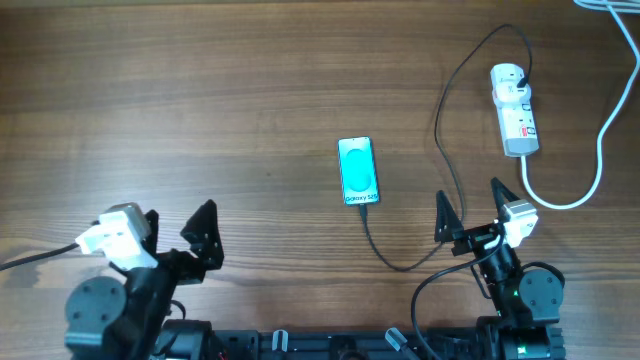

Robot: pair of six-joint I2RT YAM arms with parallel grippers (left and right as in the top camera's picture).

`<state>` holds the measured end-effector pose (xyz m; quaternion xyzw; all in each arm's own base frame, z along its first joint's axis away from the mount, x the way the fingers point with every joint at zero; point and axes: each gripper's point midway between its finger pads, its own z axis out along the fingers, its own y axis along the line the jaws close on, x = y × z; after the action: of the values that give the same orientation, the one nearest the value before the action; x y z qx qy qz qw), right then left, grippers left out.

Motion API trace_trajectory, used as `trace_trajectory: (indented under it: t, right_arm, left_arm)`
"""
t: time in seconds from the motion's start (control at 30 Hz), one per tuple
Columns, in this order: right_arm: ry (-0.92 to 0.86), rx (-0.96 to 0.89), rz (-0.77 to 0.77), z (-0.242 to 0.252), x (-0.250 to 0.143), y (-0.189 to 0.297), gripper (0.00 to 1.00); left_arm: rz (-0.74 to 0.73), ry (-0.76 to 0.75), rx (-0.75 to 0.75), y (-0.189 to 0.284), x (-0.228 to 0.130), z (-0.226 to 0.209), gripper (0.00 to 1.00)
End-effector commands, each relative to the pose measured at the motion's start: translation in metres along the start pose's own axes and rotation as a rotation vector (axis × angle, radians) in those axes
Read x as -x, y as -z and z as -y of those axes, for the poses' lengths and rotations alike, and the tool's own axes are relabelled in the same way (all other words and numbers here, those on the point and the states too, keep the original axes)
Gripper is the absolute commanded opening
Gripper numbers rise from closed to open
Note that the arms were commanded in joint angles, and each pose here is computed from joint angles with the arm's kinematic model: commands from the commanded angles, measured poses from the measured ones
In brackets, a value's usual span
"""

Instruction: Plug charger to phone and switch on socket

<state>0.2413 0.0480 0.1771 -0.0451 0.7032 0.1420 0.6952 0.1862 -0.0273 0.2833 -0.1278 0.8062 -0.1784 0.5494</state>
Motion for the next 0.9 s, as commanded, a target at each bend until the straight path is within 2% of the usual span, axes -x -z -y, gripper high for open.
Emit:
trace_trajectory:
  t: [0.0,0.07,0.13,0.33,0.37,0.43,0.87]
  right_arm:
    - [-0.016,-0.012,0.012,0.002,0.002,0.0,1.0]
    - [-0.016,-0.012,0.012,0.002,0.002,0.0,1.0]
    - [-0.016,-0.012,0.012,0.002,0.002,0.0,1.0]
    - [-0.016,-0.012,0.012,0.002,0.002,0.0,1.0]
    - [-0.016,-0.012,0.012,0.002,0.002,0.0,1.0]
    - [-0.016,-0.012,0.012,0.002,0.002,0.0,1.0]
    - [-0.016,-0.012,0.012,0.002,0.002,0.0,1.0]
  left_arm:
    - [0.115,-0.042,-0.058,-0.022,-0.011,-0.006,1.0]
    - [0.238,-0.056,-0.115,-0.041,-0.021,-0.013,1.0]
    - [0.294,-0.061,-0.139,-0.058,-0.038,-0.022,1.0]
    - [0.256,-0.206,-0.095,-0.095,-0.085,-0.049,1.0]
    - [0.265,-0.266,-0.057,-0.096,-0.084,-0.054,1.0]
    - [0.288,-0.279,0.014,-0.095,-0.079,-0.065,1.0]
    - [0.298,-0.287,0.047,-0.094,-0.075,-0.074,1.0]
